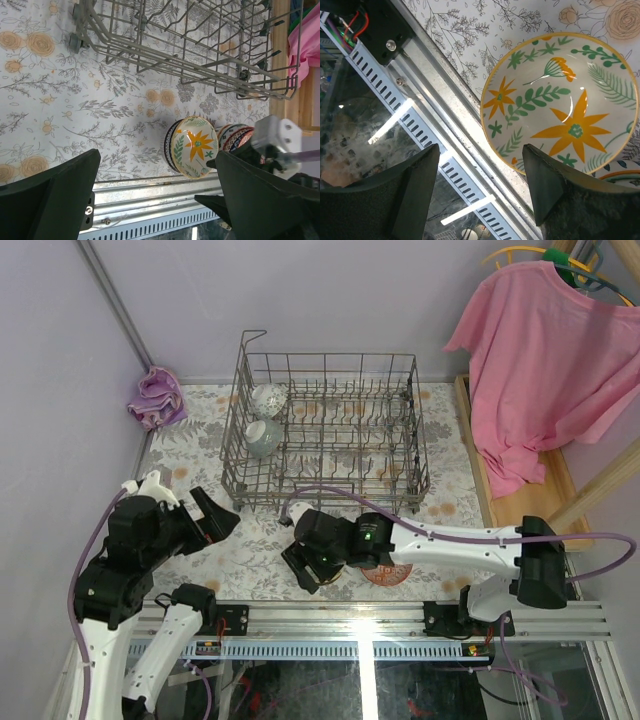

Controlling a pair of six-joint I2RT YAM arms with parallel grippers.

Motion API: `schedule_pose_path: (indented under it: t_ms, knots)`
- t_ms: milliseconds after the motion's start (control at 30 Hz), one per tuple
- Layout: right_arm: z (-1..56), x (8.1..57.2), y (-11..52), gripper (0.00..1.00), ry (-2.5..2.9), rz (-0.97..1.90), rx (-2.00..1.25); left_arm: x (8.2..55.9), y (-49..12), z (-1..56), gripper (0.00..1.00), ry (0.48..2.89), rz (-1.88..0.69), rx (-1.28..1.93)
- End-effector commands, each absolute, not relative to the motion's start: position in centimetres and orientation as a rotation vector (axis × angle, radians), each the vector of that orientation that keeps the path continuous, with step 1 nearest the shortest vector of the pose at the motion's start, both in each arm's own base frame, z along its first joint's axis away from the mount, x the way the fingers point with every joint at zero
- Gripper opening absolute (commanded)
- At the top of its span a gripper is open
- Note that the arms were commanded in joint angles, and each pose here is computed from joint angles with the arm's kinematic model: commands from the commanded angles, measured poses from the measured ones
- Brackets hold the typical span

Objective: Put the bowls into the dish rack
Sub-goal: Adjust the bowl at the center of the board.

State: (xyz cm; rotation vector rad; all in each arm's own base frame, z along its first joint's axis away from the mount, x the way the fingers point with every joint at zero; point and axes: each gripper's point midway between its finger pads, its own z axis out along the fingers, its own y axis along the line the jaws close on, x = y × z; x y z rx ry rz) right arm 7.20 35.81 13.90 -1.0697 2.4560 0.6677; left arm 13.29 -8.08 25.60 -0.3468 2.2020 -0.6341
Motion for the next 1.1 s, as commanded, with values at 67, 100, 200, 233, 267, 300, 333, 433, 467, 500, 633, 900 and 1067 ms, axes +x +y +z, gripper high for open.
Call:
schedule_pose_path:
  t_ms: [67, 100, 200, 233, 267, 300, 333, 433, 467, 500, 633, 900, 1067]
  knots:
    - [13.4, 6.8, 37.8, 0.74, 2.414, 0.679, -1.114, 14.5, -9.9, 26.1, 1.00, 2.185, -0.732, -0.257]
    - [13.1, 6.7, 37.9, 0.74, 2.417, 0.676, -1.124, 14.4, -9.9, 26.0, 1.00, 2.187, -0.734, -0.257]
    - [11.9, 6.5, 38.2, 0.74, 2.435, 0.654, -1.139, 14.2, -9.8, 25.8, 1.00, 2.181, -0.735, -0.264]
    - [11.5, 6.5, 38.2, 0.74, 2.442, 0.642, -1.143, 14.1, -9.9, 25.7, 1.00, 2.180, -0.738, -0.264]
    - [11.2, 6.6, 38.3, 0.73, 2.446, 0.631, -1.143, 14.0, -9.8, 25.6, 1.00, 2.181, -0.737, -0.267]
    - [11.0, 6.6, 38.3, 0.73, 2.448, 0.622, -1.144, 14.0, -9.8, 25.5, 1.00, 2.184, -0.735, -0.270]
    - [10.8, 6.7, 38.4, 0.73, 2.452, 0.611, -1.141, 13.9, -9.7, 25.3, 1.00, 2.188, -0.733, -0.273]
    - [10.7, 7.1, 38.8, 0.72, 2.447, 0.585, -1.144, 13.9, -9.8, 25.3, 1.00, 2.189, -0.738, -0.276]
    - [11.0, 7.3, 39.0, 0.71, 2.439, 0.582, -1.143, 13.9, -9.8, 25.3, 1.00, 2.188, -0.740, -0.275]
    - [10.2, 7.4, 39.1, 0.70, 2.450, 0.552, -1.158, 14.0, -9.8, 25.5, 1.00, 2.186, -0.739, -0.273]
    - [9.7, 7.6, 39.8, 0.60, 2.455, 0.526, -1.190, 13.9, -9.7, 25.8, 1.00, 2.178, -0.732, -0.269]
    - [10.4, 7.7, 40.2, 0.25, 2.444, 0.533, -1.200, 13.4, -9.4, 25.1, 1.00, 2.188, -0.721, -0.281]
    - [11.1, 7.8, 39.8, 0.20, 2.435, 0.525, -1.193, 13.4, -9.6, 25.1, 1.00, 2.185, -0.733, -0.285]
